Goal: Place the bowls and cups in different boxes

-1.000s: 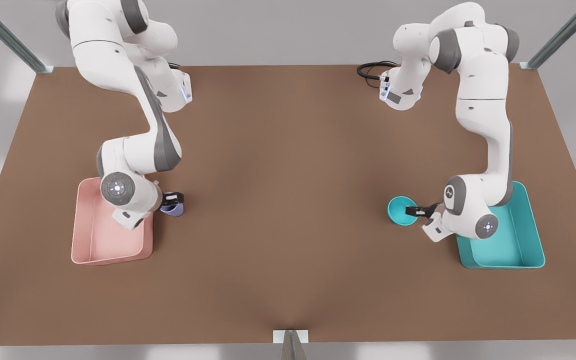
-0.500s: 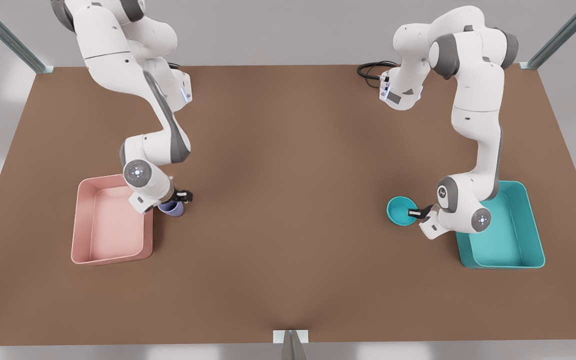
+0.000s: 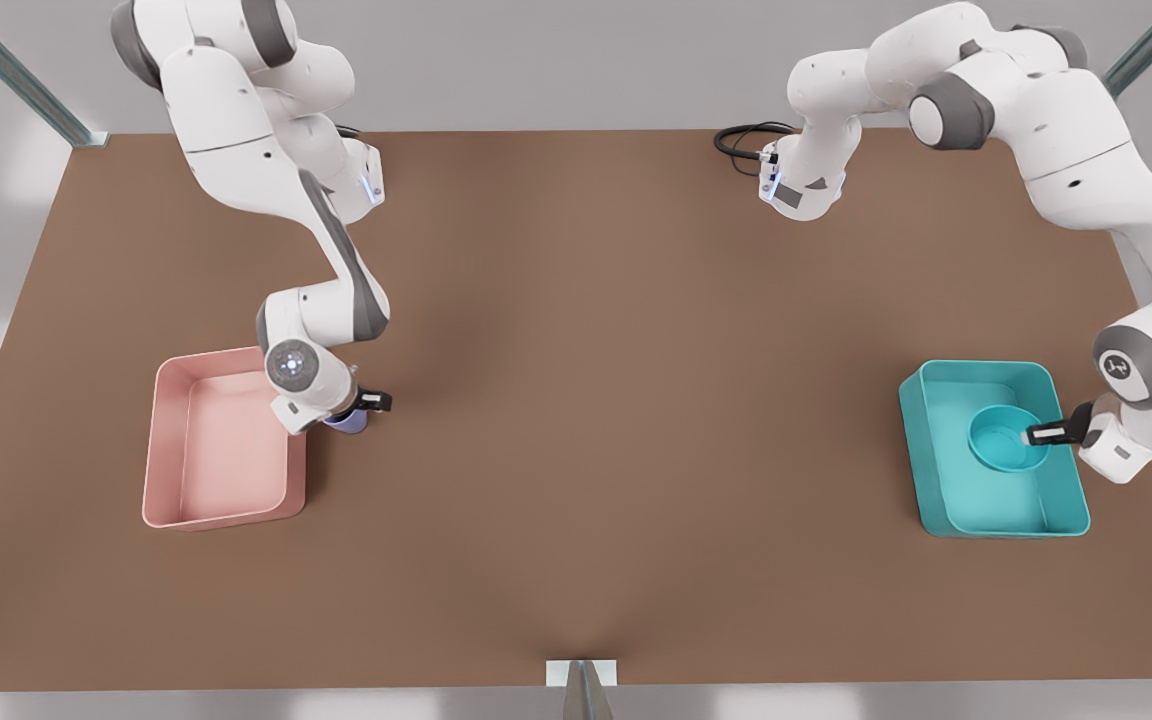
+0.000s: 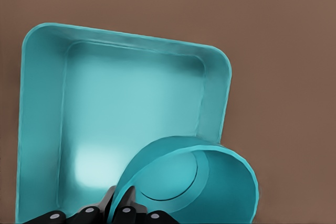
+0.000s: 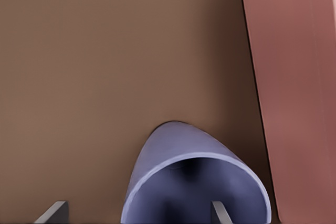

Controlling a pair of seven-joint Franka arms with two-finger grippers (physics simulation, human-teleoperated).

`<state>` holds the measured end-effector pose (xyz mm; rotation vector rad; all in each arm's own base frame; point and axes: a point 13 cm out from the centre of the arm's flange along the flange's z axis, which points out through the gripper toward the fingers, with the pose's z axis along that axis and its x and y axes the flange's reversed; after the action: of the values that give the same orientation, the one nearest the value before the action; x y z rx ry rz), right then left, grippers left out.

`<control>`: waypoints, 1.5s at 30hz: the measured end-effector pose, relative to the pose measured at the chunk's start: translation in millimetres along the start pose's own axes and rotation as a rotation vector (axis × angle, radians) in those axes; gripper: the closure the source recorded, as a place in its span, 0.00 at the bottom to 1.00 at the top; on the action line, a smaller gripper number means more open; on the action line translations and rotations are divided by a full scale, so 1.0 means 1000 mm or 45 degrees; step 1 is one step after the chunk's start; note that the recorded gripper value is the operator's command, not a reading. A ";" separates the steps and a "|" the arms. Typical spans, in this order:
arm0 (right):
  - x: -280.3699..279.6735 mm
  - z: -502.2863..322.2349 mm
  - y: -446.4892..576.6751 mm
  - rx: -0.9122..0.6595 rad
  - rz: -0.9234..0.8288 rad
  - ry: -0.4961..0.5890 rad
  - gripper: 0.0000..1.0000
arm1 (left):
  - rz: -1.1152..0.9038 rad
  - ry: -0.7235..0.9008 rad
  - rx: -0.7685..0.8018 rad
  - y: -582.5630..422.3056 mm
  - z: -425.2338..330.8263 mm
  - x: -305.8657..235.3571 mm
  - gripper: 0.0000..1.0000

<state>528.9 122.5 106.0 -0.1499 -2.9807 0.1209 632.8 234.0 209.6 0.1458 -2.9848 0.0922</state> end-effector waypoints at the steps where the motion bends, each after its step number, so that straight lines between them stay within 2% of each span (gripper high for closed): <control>1: 0.000 0.003 0.000 0.003 0.002 0.006 0.00 | -0.005 0.015 -0.010 0.008 0.017 -0.001 0.79; 2: 0.000 0.005 0.001 0.004 0.005 0.009 0.03 | -0.006 0.024 -0.020 0.014 0.032 -0.003 0.79; 3: 0.000 0.006 0.001 0.004 0.008 0.010 0.28 | -0.009 0.029 -0.030 0.021 0.046 -0.005 0.79; 4: -0.001 0.007 0.001 0.004 0.011 0.010 0.44 | -0.010 0.038 -0.037 0.026 0.061 -0.006 0.79; 5: -0.001 0.007 0.000 0.005 0.014 0.011 0.55 | -0.011 0.049 -0.044 0.030 0.077 -0.005 0.79; 7: -0.001 0.008 -0.001 0.005 0.020 0.013 0.61 | -0.009 0.055 -0.060 0.037 0.100 -0.006 0.79; 9: -0.001 0.008 -0.002 0.004 0.026 0.014 0.79 | -0.005 0.052 -0.071 0.042 0.116 -0.008 0.00; 10: -0.002 0.008 -0.002 0.001 0.029 0.014 0.79 | -0.002 0.040 -0.070 0.043 0.117 -0.010 0.00; 13: -0.006 0.005 -0.006 -0.005 0.043 0.010 0.79 | 0.021 -0.039 -0.065 0.044 0.087 -0.019 0.00; 15: -0.013 -0.005 -0.004 -0.014 0.047 -0.008 0.79 | 0.072 -0.149 -0.121 0.035 -0.004 -0.021 0.00; 18: -0.033 -0.067 0.001 -0.056 0.051 -0.106 0.79 | 0.317 -0.208 -0.109 -0.113 -0.121 -0.005 0.00; 22: -0.070 -0.176 -0.020 -0.120 0.092 -0.266 0.79 | 0.662 -0.165 -0.162 -0.300 -0.192 0.062 0.00; 25: -0.094 -0.200 -0.089 -0.120 0.174 -0.284 0.79 | 0.641 -0.080 -0.194 -0.314 -0.194 0.081 0.00; 30: -0.126 -0.121 -0.188 -0.072 0.246 -0.118 0.79 | 0.530 0.021 -0.204 -0.302 -0.190 0.100 0.00; 34: -0.141 -0.058 -0.192 -0.057 0.180 -0.018 0.79 | 0.475 0.064 -0.211 -0.302 -0.188 0.110 0.00; 41: -0.144 -0.019 -0.185 -0.059 0.080 0.036 0.79 | 0.395 0.101 -0.223 -0.300 -0.186 0.118 0.00; 42: -0.144 -0.015 -0.184 -0.060 0.070 0.040 0.64 | 0.386 0.104 -0.224 -0.299 -0.186 0.118 0.00; 43: -0.143 -0.012 -0.184 -0.057 0.061 0.046 0.00 | 0.377 0.106 -0.225 -0.299 -0.186 0.119 0.00; 45: -0.143 -0.009 -0.189 -0.033 0.047 0.049 0.00 | 0.362 0.109 -0.227 -0.299 -0.185 0.120 0.00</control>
<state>653.2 -79.2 109.8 -0.2079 -2.9427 0.0824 572.7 -61.2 427.1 -0.2952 -2.8889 -0.1327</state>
